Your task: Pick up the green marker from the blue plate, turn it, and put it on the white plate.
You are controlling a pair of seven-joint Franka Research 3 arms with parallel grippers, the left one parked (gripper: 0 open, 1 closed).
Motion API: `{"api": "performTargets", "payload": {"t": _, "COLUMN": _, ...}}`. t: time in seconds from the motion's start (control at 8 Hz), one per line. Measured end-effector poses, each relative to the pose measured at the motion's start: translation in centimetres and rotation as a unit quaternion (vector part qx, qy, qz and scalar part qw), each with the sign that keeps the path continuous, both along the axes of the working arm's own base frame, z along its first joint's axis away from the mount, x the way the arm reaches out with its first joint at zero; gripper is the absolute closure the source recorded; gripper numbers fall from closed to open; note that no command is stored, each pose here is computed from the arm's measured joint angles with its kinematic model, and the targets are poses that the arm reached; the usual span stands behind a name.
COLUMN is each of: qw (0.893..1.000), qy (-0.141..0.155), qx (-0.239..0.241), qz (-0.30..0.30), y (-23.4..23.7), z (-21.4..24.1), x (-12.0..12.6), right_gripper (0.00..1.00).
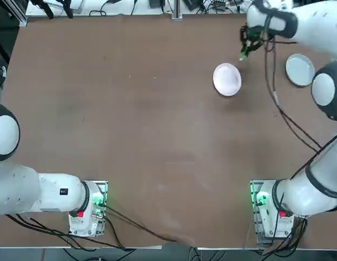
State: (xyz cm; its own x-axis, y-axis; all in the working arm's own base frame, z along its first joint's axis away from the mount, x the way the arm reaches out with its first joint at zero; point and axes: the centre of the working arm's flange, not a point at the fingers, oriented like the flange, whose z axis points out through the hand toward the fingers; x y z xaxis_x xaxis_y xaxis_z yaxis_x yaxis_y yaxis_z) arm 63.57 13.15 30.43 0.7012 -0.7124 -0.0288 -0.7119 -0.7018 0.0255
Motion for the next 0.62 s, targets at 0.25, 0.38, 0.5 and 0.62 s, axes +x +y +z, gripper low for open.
{"api": "performTargets", "payload": {"t": 0.25, "qw": 0.996, "qy": -0.003, "qx": -0.004, "qz": -0.087, "y": 2.3, "z": -2.4, "x": -0.3, "right_gripper": 0.85}}
{"api": "performTargets", "payload": {"t": 0.38, "qw": 0.992, "qy": -0.004, "qx": -0.006, "qz": -0.124, "y": 3.3, "z": -3.2, "x": -0.5, "right_gripper": 0.85}}
{"api": "performTargets", "payload": {"t": 0.5, "qw": 0.988, "qy": -0.001, "qx": -0.009, "qz": -0.157, "y": 4.3, "z": -4.0, "x": -0.8, "right_gripper": 0.85}}
{"api": "performTargets", "payload": {"t": 0.62, "qw": 0.983, "qy": 0.003, "qx": -0.013, "qz": -0.185, "y": 5.2, "z": -4.7, "x": -1.1, "right_gripper": 0.85}}
